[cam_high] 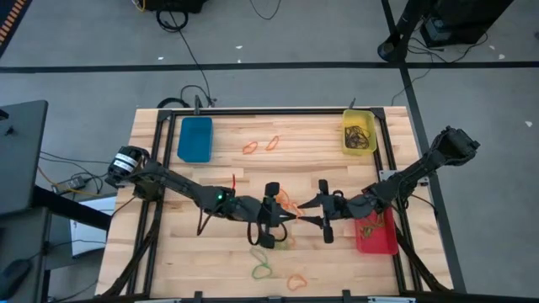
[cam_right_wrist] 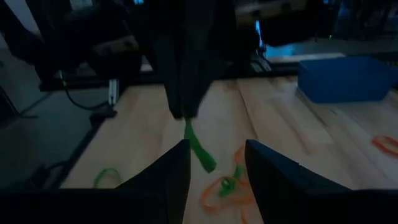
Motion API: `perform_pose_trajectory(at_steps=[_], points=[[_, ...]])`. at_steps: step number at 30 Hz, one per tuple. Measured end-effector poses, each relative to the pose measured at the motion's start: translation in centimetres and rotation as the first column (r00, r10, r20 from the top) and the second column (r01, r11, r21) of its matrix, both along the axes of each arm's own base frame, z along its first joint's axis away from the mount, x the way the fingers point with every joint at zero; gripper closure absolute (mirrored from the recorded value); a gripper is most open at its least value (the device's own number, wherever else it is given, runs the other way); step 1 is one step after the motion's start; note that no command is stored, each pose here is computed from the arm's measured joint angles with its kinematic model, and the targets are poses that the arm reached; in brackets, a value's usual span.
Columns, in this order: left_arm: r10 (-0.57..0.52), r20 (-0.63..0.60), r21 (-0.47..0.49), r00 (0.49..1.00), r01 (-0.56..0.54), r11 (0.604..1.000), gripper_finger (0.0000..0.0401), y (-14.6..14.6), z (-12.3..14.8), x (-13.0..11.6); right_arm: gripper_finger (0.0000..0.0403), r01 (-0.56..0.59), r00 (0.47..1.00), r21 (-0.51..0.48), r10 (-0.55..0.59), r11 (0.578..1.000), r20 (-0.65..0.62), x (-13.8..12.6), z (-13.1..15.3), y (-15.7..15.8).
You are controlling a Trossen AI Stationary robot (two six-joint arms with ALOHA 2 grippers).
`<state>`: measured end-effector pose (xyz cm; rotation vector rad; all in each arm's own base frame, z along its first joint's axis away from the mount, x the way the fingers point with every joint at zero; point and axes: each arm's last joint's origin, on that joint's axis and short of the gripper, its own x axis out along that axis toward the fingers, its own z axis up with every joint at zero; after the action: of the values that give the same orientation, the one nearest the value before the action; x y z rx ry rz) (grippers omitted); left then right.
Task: Sort rubber bands into baskets
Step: Put the green rubber band into the red bin
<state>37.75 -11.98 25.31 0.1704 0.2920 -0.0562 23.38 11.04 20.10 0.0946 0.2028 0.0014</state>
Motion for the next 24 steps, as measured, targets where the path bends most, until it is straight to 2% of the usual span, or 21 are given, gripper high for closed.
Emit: perform_pose_trajectory(at_steps=[8,15,19,22,24], points=[[0.0,0.054,-0.029,0.999,0.002,1.0,0.0396,1.2,0.6,0.5,0.0238,-0.062,0.997,-0.015,0.063,0.998,0.036,0.1,0.4,0.1],[-0.002,0.066,-0.04,0.998,0.005,0.999,0.0396,1.8,0.7,0.8,0.0254,-0.038,0.997,-0.009,0.039,0.999,0.063,0.5,0.7,-0.7],[0.01,0.072,-0.081,0.997,-0.004,0.997,0.0396,1.8,0.8,0.8,0.0304,-0.032,0.997,0.004,0.032,0.999,0.063,0.6,0.7,-0.8],[0.036,0.068,-0.147,0.997,-0.026,0.989,0.0394,1.9,0.8,0.8,0.0377,-0.034,0.998,0.004,0.034,0.999,0.061,0.6,0.7,-0.8],[0.049,0.07,-0.172,0.996,-0.036,0.984,0.0389,2.1,0.8,0.9,0.0389,-0.039,0.998,0.007,0.038,0.999,0.058,0.6,0.7,-0.7]])
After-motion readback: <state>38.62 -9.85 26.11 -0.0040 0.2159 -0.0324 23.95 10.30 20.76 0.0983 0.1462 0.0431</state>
